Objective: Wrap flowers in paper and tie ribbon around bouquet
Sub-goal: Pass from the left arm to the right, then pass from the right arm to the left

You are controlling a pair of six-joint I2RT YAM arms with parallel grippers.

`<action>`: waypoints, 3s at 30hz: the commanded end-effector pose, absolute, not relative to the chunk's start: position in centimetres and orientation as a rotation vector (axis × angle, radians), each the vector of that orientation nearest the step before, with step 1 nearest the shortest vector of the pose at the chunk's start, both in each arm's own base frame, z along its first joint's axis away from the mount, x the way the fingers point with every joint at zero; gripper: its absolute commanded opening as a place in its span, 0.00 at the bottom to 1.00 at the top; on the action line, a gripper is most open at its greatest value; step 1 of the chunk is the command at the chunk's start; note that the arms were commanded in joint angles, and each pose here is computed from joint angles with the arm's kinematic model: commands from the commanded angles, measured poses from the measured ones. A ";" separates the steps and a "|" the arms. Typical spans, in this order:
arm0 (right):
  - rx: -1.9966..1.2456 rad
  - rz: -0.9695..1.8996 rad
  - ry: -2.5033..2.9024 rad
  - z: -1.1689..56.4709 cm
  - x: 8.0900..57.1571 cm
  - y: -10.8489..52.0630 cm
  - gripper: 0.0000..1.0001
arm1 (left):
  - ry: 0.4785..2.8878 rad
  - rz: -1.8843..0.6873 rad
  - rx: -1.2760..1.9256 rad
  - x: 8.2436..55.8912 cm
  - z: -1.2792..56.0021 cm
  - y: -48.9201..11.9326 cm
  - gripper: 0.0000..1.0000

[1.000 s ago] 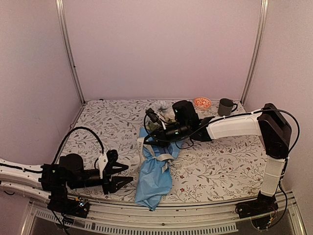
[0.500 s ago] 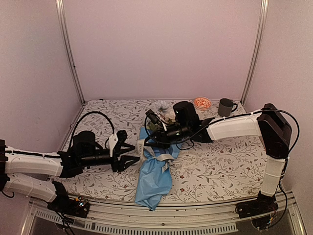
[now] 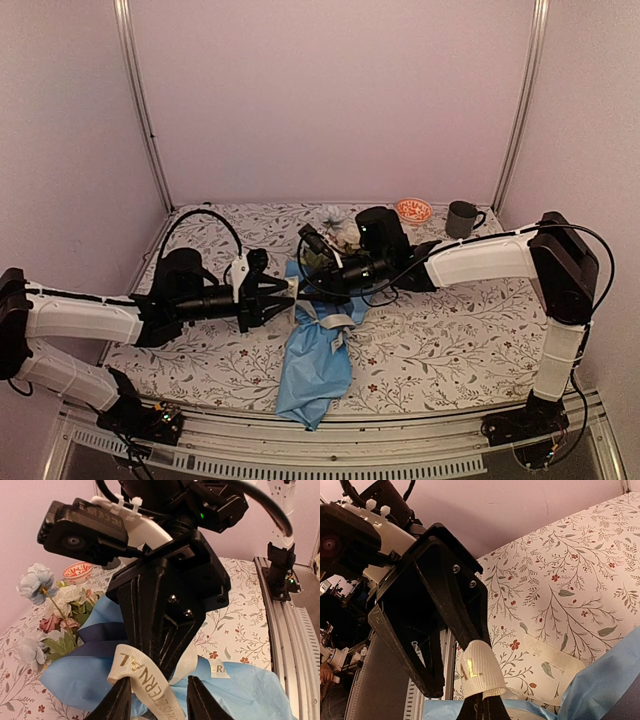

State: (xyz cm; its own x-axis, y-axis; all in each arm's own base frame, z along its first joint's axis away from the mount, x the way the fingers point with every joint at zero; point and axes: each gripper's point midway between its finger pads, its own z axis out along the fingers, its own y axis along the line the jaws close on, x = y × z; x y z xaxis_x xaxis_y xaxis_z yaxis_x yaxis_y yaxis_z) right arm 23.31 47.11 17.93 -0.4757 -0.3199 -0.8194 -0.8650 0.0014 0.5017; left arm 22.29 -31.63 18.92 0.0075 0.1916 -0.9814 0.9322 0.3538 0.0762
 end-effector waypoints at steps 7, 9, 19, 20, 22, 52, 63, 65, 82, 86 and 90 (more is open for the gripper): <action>-1.247 1.505 1.715 20.2 22.6 46.8 0.00 | 1.536 -0.776 1.086 22.7 18.4 -30.4 0.61; -1.246 1.506 1.714 20.3 22.7 46.8 0.00 | 1.577 -0.796 1.097 22.4 17.9 -30.5 0.63; -1.248 1.503 1.720 20.2 22.7 46.7 0.00 | 1.519 -0.770 1.154 22.6 18.6 -30.2 0.79; -1.250 1.502 1.721 20.2 22.6 46.7 0.00 | 1.511 -0.761 1.161 22.7 18.8 -30.1 0.80; -1.252 1.499 1.721 20.3 22.6 46.7 0.00 | 1.510 -0.731 1.147 23.3 19.2 -29.4 0.79; -1.261 1.497 1.728 20.2 22.4 46.5 0.00 | 1.418 -0.953 1.212 23.7 18.9 -31.8 0.46; -1.251 1.475 1.750 19.7 22.7 46.5 0.00 | 1.388 -0.982 1.263 21.8 19.6 -32.9 0.43; -1.252 1.472 1.751 19.7 22.7 46.5 0.00 | 1.391 -0.939 1.259 21.7 19.6 -33.2 0.43; -1.249 1.452 1.768 19.6 22.9 46.3 0.00 | 1.457 -0.809 1.241 22.0 18.9 -32.0 0.50; -1.250 1.454 1.770 19.5 23.0 46.4 0.00 | 1.461 -0.760 1.215 22.5 18.8 -31.4 0.46; -1.253 1.456 1.769 19.5 22.9 46.4 0.00 | 1.475 -0.792 1.239 22.4 18.2 -31.9 0.38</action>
State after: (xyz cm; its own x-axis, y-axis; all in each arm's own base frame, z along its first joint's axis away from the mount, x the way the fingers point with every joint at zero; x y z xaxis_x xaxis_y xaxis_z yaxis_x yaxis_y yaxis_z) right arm 22.92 46.61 17.75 -0.4630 -0.3468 -0.8157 -0.8707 0.0060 0.4917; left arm 22.64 -31.73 19.52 0.0613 0.2649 -0.9623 0.9525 0.2728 0.1357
